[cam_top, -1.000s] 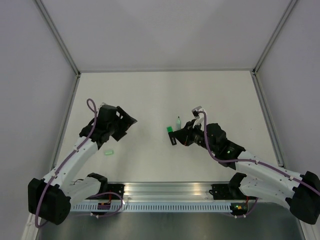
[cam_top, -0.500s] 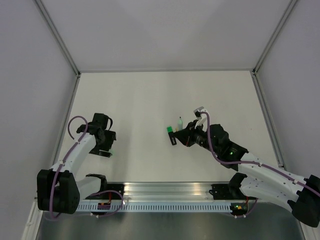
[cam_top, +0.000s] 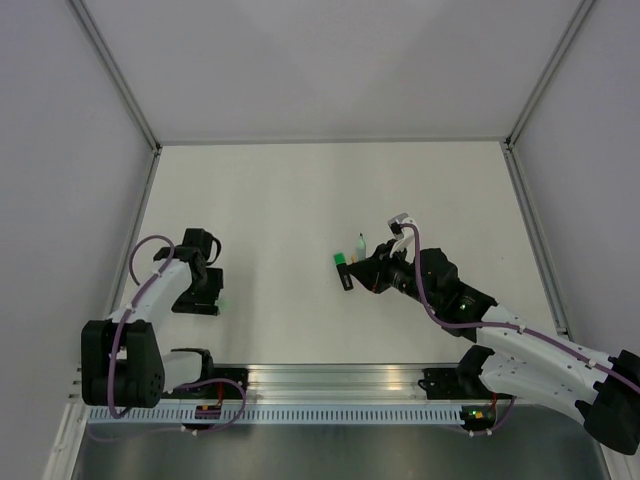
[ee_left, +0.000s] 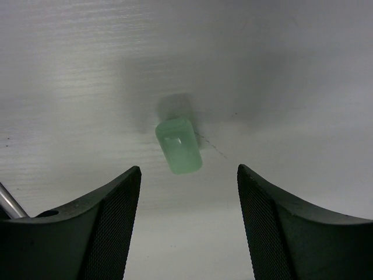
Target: Insert the pens into the pen caps
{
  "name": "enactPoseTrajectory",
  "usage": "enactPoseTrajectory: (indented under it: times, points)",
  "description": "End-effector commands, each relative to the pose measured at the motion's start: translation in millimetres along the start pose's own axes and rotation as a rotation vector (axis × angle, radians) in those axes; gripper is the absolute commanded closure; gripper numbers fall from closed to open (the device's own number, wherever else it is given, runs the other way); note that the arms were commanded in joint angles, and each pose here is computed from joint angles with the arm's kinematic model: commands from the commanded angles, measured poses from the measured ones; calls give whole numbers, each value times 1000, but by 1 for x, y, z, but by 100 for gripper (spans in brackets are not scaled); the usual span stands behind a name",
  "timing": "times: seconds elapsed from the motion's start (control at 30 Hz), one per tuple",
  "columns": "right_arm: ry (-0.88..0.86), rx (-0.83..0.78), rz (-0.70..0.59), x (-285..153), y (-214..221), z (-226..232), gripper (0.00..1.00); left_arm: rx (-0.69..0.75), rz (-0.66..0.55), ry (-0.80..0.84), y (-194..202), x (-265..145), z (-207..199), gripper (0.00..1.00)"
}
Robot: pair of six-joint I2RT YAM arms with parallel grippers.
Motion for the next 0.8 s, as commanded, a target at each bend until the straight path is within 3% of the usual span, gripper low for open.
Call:
enactPoseTrajectory:
  times: [0.0,0.5,0.77]
  points:
    - [-12,-4,-56,-1,-23,8,100,-43,-22,-36,-3,10,2,28]
    - [-19,-1,-56,0,-23,9,100,-62,-48,-128,-5,42,13,37]
    - [-16,0,-49,2,-22,8,100,-40,-59,-169,-4,53,17,59]
Point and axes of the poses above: each gripper's point midway between its finger pads, its own x axis out along the fingers, its own z axis along the line the jaws close on, y = z × x, the point moved 2 cm from there along -x, back along the fingers, and after that the axes turned 7 degrees about -x, right-handed, at the moved point
